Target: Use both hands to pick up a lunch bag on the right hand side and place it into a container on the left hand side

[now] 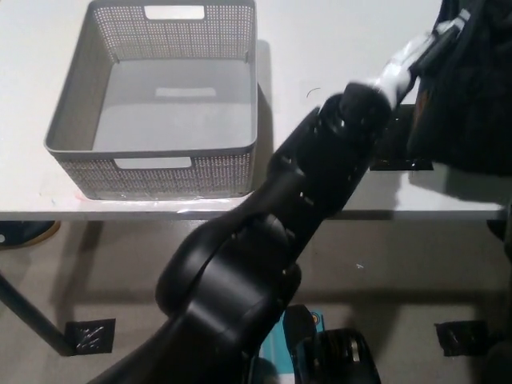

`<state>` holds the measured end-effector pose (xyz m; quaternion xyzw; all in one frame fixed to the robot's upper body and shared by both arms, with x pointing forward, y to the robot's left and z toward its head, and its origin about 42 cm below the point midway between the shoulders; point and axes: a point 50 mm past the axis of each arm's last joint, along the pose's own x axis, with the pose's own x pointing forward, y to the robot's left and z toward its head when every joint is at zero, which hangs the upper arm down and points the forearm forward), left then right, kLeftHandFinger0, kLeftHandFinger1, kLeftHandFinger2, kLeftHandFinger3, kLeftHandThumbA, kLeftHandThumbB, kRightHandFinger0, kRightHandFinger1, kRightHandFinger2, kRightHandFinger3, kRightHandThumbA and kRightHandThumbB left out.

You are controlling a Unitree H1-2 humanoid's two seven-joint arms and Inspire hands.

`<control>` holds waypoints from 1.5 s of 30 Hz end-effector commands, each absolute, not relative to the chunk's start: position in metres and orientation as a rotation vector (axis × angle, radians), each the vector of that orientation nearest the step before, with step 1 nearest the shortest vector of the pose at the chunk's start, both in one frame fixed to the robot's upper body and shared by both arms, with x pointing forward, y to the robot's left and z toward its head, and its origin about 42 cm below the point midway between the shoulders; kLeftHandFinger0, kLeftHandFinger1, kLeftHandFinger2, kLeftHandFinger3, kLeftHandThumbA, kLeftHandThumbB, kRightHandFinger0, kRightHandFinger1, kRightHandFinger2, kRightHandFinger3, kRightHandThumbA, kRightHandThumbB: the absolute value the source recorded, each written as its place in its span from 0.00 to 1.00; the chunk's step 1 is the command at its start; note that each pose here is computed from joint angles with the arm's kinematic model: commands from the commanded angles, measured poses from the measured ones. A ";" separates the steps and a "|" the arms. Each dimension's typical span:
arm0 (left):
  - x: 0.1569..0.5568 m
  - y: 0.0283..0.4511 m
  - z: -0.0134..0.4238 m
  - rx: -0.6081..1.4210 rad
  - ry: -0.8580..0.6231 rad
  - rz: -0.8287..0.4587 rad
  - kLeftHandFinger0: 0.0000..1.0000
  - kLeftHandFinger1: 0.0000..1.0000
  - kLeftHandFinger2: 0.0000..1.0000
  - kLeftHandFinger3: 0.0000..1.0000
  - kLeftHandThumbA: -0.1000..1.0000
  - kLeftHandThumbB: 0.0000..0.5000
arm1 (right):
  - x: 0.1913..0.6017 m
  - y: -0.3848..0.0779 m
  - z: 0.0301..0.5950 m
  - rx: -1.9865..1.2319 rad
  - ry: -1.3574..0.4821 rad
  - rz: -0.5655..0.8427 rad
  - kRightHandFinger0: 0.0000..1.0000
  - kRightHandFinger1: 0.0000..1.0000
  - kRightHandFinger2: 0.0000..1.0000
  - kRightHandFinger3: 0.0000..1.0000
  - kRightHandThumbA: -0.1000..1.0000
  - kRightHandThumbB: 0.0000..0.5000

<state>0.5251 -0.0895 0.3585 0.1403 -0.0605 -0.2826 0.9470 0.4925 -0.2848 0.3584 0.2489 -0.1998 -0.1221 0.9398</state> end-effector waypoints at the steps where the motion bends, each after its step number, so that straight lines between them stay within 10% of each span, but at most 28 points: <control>1: 0.504 -0.130 0.446 0.211 -0.326 -0.686 1.00 1.00 1.00 1.00 1.00 0.79 | 0.507 -0.244 0.444 0.524 -0.525 -0.095 1.00 1.00 1.00 1.00 1.00 0.18; 24: 0.567 0.036 0.521 0.016 -0.533 -0.413 1.00 1.00 1.00 1.00 1.00 0.52 | 0.566 -0.077 0.544 0.316 -0.447 0.267 1.00 1.00 1.00 1.00 1.00 0.11; 45: 0.522 0.256 0.501 -0.152 -0.724 0.002 1.00 1.00 1.00 1.00 1.00 0.46 | 0.496 0.125 0.549 -0.015 -0.395 0.634 1.00 1.00 1.00 1.00 1.00 0.27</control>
